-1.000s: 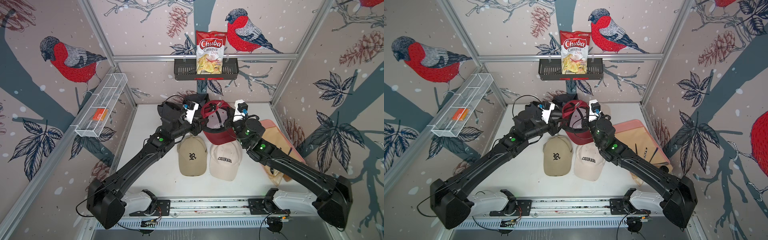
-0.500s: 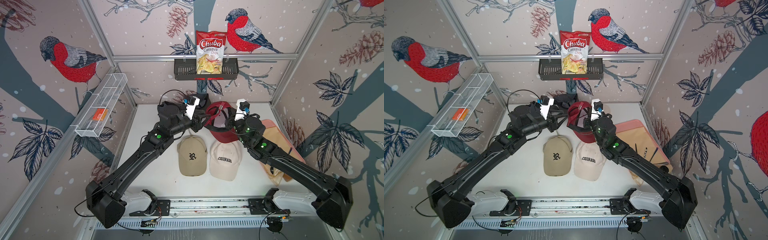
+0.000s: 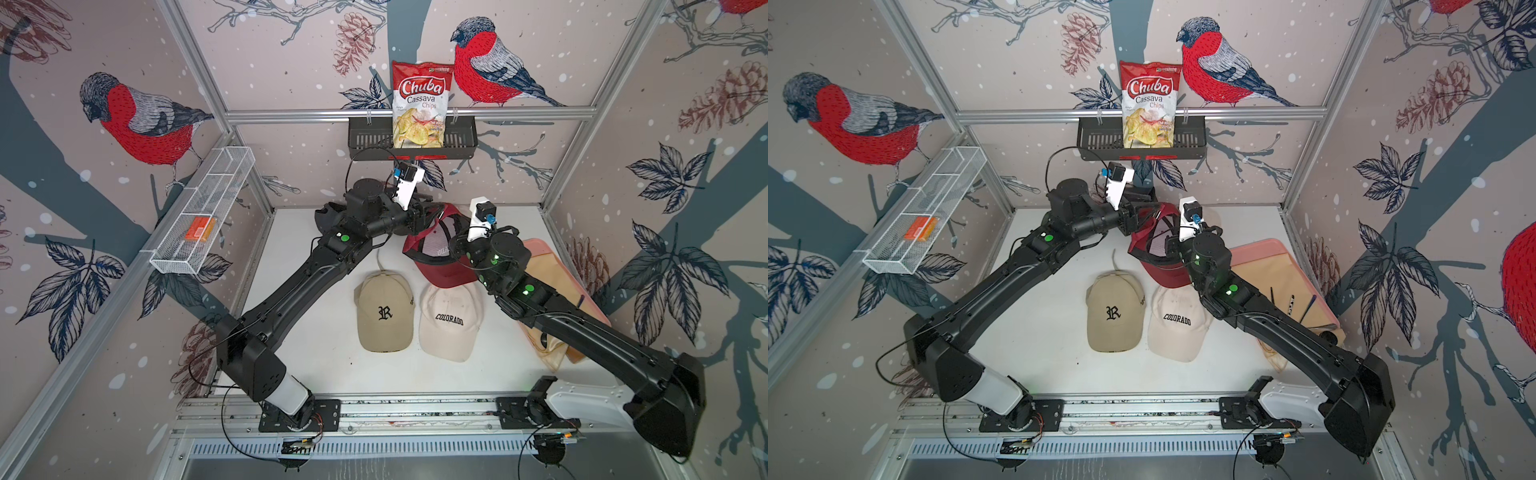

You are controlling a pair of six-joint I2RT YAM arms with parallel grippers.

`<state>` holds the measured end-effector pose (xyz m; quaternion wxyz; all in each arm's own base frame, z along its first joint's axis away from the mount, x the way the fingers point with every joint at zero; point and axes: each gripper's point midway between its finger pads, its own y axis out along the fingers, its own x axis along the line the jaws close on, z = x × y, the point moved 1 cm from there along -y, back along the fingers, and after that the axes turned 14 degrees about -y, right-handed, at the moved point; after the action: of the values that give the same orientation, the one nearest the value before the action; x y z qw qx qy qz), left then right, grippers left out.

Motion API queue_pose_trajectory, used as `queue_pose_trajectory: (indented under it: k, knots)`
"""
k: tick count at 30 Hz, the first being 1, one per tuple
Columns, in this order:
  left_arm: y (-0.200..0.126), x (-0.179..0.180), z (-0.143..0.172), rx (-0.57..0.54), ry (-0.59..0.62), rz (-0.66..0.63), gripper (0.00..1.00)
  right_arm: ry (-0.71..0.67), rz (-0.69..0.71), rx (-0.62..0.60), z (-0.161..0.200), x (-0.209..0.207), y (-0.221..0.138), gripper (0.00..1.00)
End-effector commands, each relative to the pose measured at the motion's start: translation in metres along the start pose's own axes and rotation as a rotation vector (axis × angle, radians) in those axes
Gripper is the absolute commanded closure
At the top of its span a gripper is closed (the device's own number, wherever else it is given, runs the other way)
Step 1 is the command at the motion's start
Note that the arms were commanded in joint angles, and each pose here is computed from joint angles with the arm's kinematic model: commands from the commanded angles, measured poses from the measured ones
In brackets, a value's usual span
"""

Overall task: Open the adjustable buckle of the baseball cap
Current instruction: Open the adjustable buckle on the baseball cap.

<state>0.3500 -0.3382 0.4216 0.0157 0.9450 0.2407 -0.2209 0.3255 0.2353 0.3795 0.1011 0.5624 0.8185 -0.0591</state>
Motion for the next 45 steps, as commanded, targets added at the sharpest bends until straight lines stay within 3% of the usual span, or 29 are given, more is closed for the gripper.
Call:
queue_pose_trajectory:
  k: [1, 7, 14, 23, 45]
  knots:
    - [0.006, -0.009, -0.005, 0.003, 0.027, 0.033, 0.55, -0.01, 0.017, -0.018, -0.008, -0.003, -0.001, 1.0]
    - [0.019, -0.004, 0.004, 0.058, 0.055, -0.003, 0.56, -0.021, 0.013, -0.017, -0.009, 0.0, 0.0, 1.0]
    - [0.022, 0.001, 0.012, 0.097, 0.065, -0.025, 0.67, -0.029, 0.019, -0.014, -0.009, -0.001, 0.0, 1.0]
    - [0.02, 0.0, 0.006, 0.074, 0.077, -0.028, 1.0, -0.032, 0.025, -0.005, -0.006, -0.002, 0.0, 1.0]
    - [-0.016, -0.006, -0.004, -0.075, 0.07, -0.065, 1.0, 0.042, 0.037, 0.02, 0.001, -0.015, -0.005, 1.0]
